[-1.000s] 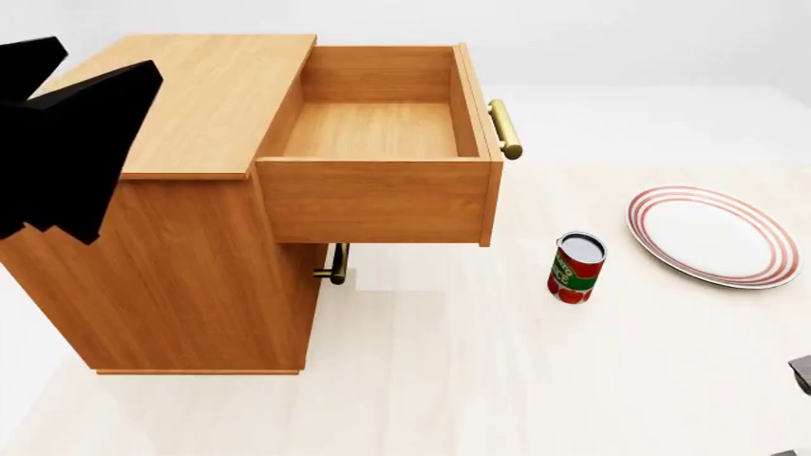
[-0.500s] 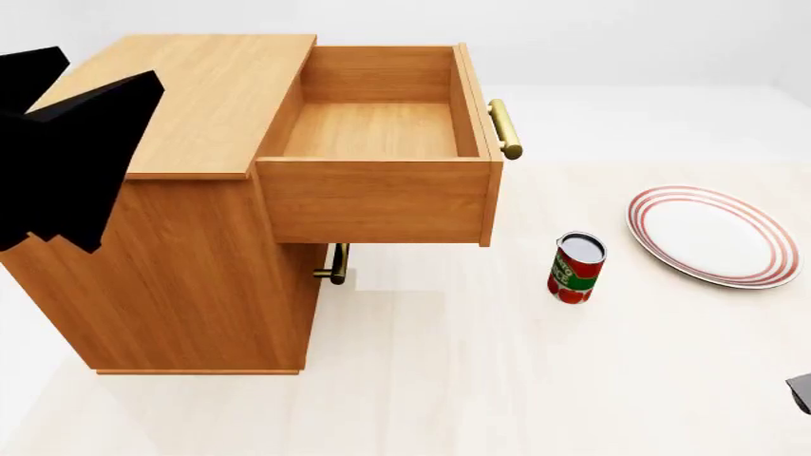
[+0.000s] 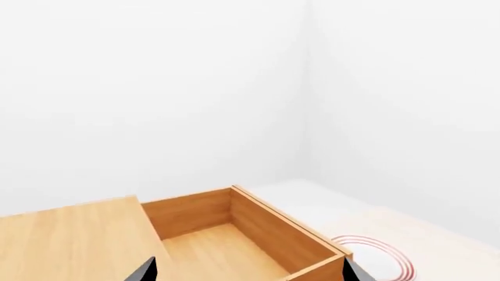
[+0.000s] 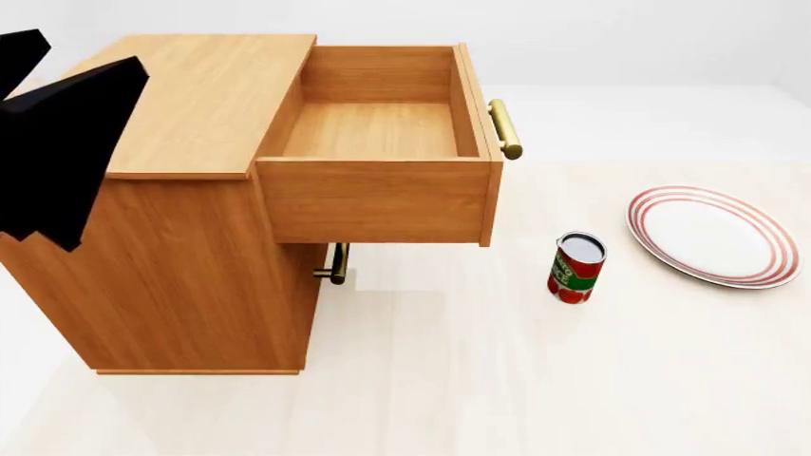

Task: Put the bowl in the top drawer of the cabinet.

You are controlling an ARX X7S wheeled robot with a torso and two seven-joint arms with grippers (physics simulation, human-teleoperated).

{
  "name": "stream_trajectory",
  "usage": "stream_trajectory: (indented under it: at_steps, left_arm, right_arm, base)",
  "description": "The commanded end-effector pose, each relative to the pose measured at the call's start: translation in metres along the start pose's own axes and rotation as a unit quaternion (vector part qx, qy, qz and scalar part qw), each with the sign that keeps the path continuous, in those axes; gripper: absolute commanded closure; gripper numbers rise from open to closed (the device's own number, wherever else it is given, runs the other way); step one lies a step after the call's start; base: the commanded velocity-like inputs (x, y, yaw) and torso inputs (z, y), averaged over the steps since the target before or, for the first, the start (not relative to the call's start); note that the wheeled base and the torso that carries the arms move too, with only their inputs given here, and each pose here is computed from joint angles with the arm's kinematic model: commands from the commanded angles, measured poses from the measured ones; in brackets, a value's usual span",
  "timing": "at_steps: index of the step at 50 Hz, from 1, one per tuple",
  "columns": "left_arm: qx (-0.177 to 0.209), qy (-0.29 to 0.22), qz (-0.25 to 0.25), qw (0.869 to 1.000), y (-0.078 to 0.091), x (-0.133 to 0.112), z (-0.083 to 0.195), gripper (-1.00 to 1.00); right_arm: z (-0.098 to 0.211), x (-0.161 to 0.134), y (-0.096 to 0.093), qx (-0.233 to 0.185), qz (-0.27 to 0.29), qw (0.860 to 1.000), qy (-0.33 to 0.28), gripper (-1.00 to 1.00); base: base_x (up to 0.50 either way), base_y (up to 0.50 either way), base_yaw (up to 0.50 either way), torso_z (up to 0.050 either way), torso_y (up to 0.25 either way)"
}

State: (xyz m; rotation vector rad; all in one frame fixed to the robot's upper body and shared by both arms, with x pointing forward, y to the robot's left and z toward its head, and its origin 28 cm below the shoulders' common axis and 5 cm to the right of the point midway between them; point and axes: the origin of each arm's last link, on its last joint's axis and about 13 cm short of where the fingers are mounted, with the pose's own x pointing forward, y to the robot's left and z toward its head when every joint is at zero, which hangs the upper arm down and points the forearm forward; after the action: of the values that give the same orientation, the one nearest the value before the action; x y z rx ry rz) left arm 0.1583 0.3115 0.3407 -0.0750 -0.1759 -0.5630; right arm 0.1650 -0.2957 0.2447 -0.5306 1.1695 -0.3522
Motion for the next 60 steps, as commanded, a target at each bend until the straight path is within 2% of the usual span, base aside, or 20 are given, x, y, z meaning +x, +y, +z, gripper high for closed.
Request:
stream_trajectory:
  at_steps: [1,6,11,14,16,21,37,42,45,55,60]
  left_arm:
    - [0.008,-0.015,-0.003,1.000,-0.001,-0.005,0.006,-1.00]
    - [0.012,-0.020,0.001,1.000,-0.001,-0.005,0.009,-1.00]
    - [0.017,-0.021,0.018,0.999,-0.002,-0.006,0.011,-1.00]
    - [0.023,-0.019,0.022,0.999,-0.005,-0.007,0.014,-1.00]
    - [0.025,-0.019,0.022,0.999,-0.006,-0.007,0.015,-1.00]
    - [0.031,-0.009,0.039,0.999,-0.009,-0.011,0.020,-1.00]
    - [0.037,-0.001,0.078,0.996,-0.008,-0.014,0.026,-1.00]
    - [0.041,0.000,0.094,0.995,-0.008,-0.015,0.028,-1.00]
    - [0.042,0.000,0.106,0.993,-0.008,-0.016,0.029,-1.00]
    - [0.054,-0.005,0.120,0.991,-0.008,-0.017,0.032,-1.00]
    - [0.058,-0.005,0.114,0.992,-0.009,-0.016,0.031,-1.00]
  right_arm:
    - [0.028,-0.049,-0.020,-0.050,-0.028,0.996,-0.062,1.00]
    - [0.051,-0.056,-0.031,-0.096,-0.021,0.991,-0.088,1.00]
    - [0.088,-0.082,-0.051,-0.165,-0.002,0.978,-0.130,1.00]
    - [0.106,-0.103,-0.052,-0.201,0.008,0.968,-0.153,1.00]
    - [0.110,-0.108,-0.052,-0.209,0.010,0.965,-0.158,1.00]
    - [0.146,-0.143,-0.065,-0.279,0.026,0.940,-0.195,1.00]
    - [0.236,-0.195,-0.074,-0.390,0.034,0.888,-0.240,1.00]
    - [0.265,-0.211,-0.067,-0.431,0.078,0.853,-0.283,1.00]
    - [0.279,-0.219,-0.063,-0.459,0.082,0.836,-0.290,1.00]
    - [0.304,-0.226,-0.018,-0.519,0.094,0.792,-0.307,1.00]
    - [0.309,-0.234,-0.005,-0.539,0.094,0.775,-0.317,1.00]
  base:
    - [0.00,0.00,0.00,0.000,0.000]
    - [0.00,0.00,0.00,0.000,0.002]
    - [0.00,0.00,0.00,0.000,0.000]
    - [0.00,0.00,0.00,0.000,0.000]
    - [0.00,0.00,0.00,0.000,0.000]
    - [0.00,0.00,0.00,0.000,0.000]
    - [0.00,0.00,0.00,0.000,0.001]
    - [0.00,0.00,0.00,0.000,0.000]
    - [0.00,0.00,0.00,0.000,0.000]
    - [0.00,0.00,0.00,0.000,0.000]
    - [0.00,0.00,0.00,0.000,0.002]
